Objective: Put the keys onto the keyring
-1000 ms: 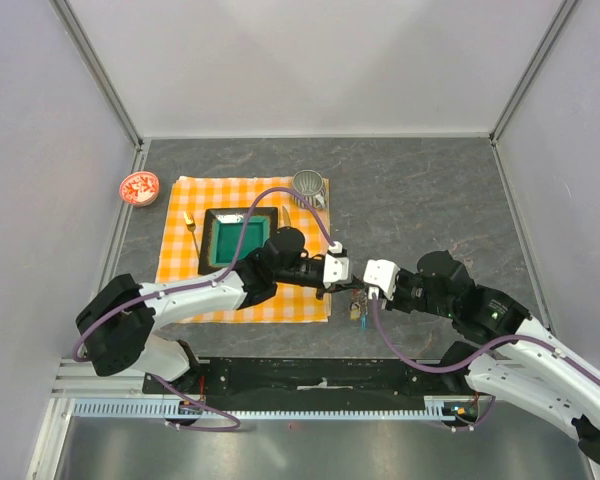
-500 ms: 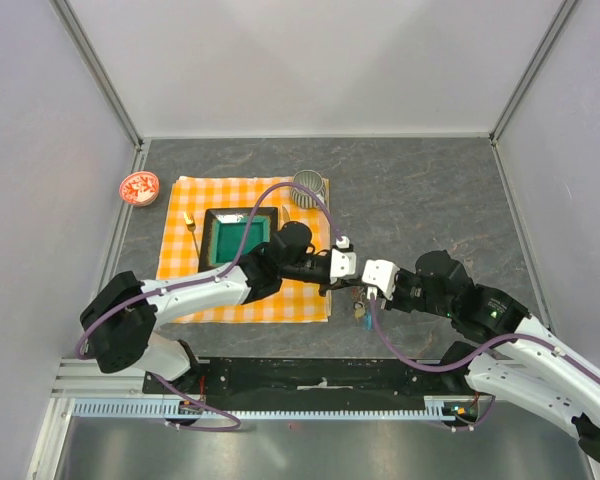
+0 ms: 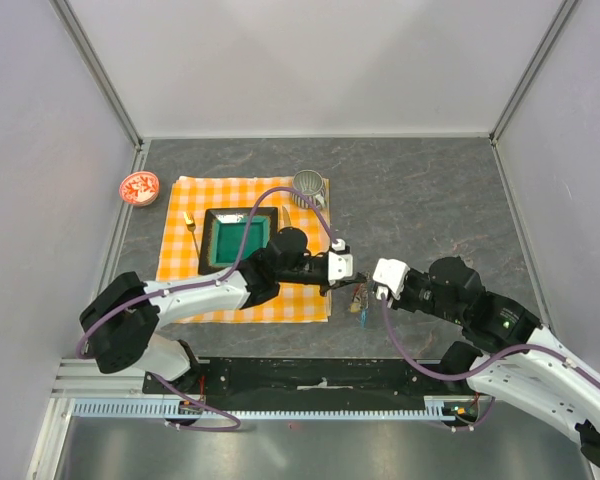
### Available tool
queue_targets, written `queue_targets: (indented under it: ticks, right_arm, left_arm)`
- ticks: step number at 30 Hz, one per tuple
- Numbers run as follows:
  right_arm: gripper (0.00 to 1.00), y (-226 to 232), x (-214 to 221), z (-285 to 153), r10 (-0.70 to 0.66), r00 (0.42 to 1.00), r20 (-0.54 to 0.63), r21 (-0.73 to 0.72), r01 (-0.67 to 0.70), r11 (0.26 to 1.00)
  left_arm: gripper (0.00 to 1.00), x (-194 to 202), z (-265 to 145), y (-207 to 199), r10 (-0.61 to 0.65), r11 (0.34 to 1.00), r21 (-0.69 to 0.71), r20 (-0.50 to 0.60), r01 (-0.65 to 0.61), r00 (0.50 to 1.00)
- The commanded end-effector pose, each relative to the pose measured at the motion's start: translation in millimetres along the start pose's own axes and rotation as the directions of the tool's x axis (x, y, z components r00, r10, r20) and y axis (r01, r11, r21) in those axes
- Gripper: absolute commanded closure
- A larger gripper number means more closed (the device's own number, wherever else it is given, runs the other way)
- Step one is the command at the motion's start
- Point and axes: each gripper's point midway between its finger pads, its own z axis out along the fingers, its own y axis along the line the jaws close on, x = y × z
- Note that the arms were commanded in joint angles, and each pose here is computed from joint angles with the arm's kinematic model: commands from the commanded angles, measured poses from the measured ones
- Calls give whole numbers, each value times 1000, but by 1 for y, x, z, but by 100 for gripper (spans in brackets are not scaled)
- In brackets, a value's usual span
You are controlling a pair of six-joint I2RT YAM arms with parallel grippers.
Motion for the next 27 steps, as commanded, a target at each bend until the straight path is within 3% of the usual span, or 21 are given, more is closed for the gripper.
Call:
queue_targets:
  ticks: [1, 19, 27]
  right_arm:
    - [70, -5, 2, -2, 12, 1000, 12, 49, -13, 999]
    - [70, 3, -1, 7, 8, 999, 40, 5, -8, 1000]
    - [77, 4, -1, 10, 6, 999, 35, -6, -5, 1000]
  left_arm:
    - [98, -29, -5, 7, 44, 997, -64, 118, -37, 992]
    - [98, -43, -9, 2, 49, 998, -50, 179, -41, 983]
    - [98, -49, -11, 2, 56, 998, -51, 199, -47, 978]
